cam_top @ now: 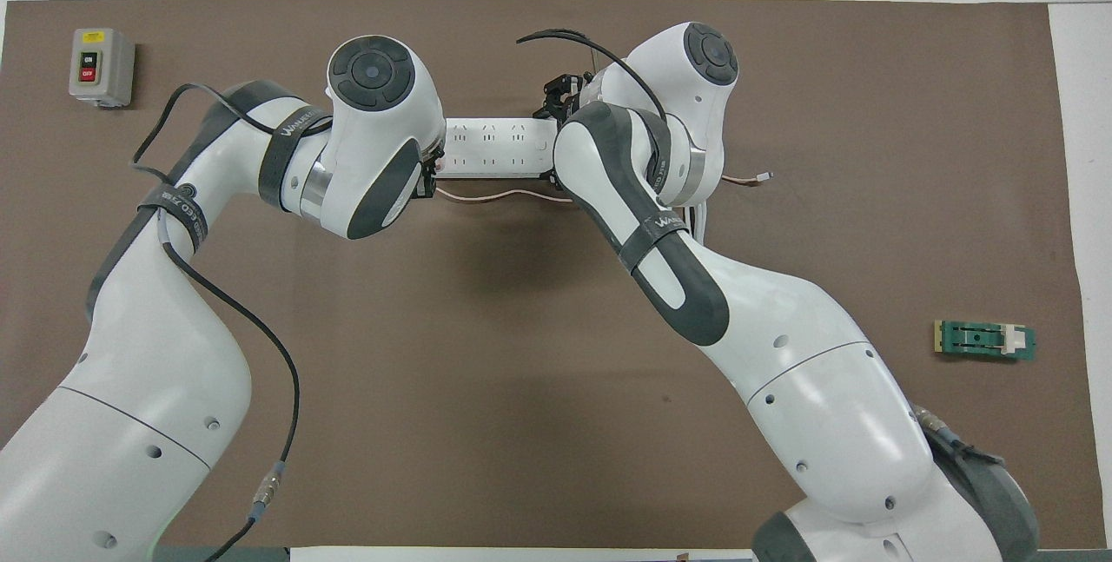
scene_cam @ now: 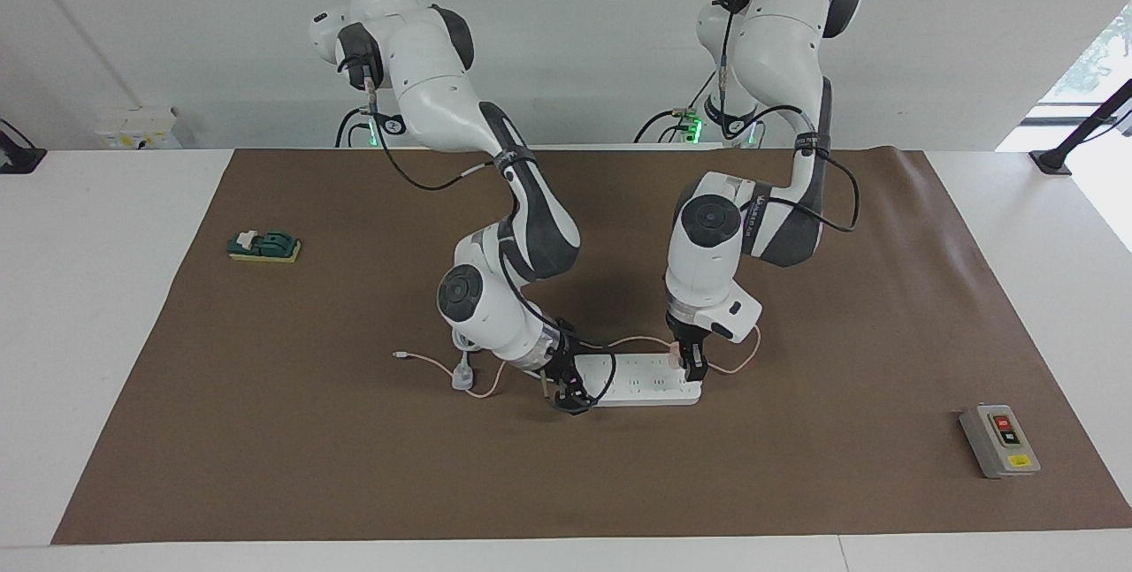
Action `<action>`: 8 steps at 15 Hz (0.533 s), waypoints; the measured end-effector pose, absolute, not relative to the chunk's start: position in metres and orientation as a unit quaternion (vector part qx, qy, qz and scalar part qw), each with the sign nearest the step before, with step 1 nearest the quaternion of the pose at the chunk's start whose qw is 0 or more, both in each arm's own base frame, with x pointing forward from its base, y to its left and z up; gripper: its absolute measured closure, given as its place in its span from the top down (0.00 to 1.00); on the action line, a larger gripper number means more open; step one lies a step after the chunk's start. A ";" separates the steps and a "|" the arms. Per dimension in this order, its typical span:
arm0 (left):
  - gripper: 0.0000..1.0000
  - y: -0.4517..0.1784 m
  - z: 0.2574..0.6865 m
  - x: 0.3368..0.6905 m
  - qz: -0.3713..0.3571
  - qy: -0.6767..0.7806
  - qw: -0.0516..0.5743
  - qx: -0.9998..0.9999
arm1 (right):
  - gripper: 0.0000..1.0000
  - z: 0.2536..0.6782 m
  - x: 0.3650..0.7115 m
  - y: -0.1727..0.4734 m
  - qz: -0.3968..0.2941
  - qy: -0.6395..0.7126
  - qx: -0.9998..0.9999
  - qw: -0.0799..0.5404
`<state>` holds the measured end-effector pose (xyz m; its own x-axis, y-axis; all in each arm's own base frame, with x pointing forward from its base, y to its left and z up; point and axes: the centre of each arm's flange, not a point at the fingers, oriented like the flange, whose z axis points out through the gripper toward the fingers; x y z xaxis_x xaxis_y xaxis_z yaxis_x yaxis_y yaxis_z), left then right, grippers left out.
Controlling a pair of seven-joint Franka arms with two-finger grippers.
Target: Unplug charger and place it aside
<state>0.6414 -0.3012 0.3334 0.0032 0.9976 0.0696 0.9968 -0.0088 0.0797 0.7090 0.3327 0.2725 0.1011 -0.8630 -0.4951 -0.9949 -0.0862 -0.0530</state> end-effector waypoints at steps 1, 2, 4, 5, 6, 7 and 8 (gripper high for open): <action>0.35 -0.301 0.334 0.642 0.052 0.703 0.002 0.709 | 0.93 0.272 0.709 0.333 0.172 0.648 -0.717 0.192; 0.35 -0.302 0.334 0.643 0.051 0.702 -0.001 0.710 | 0.93 0.272 0.709 0.333 0.172 0.648 -0.717 0.192; 0.35 -0.303 0.335 0.646 0.049 0.701 -0.008 0.711 | 0.93 0.272 0.709 0.333 0.172 0.648 -0.717 0.192; 0.35 -0.304 0.336 0.647 0.047 0.701 -0.012 0.711 | 0.93 0.272 0.709 0.333 0.172 0.648 -0.717 0.192; 0.35 -0.304 0.337 0.648 0.046 0.701 -0.016 0.712 | 0.93 0.272 0.709 0.333 0.172 0.648 -0.716 0.192; 0.35 -0.305 0.340 0.650 0.044 0.700 -0.020 0.712 | 0.93 0.272 0.709 0.333 0.172 0.648 -0.716 0.192; 0.35 -0.305 0.351 0.651 0.044 0.701 -0.023 0.712 | 0.93 0.272 0.709 0.333 0.172 0.648 -0.716 0.192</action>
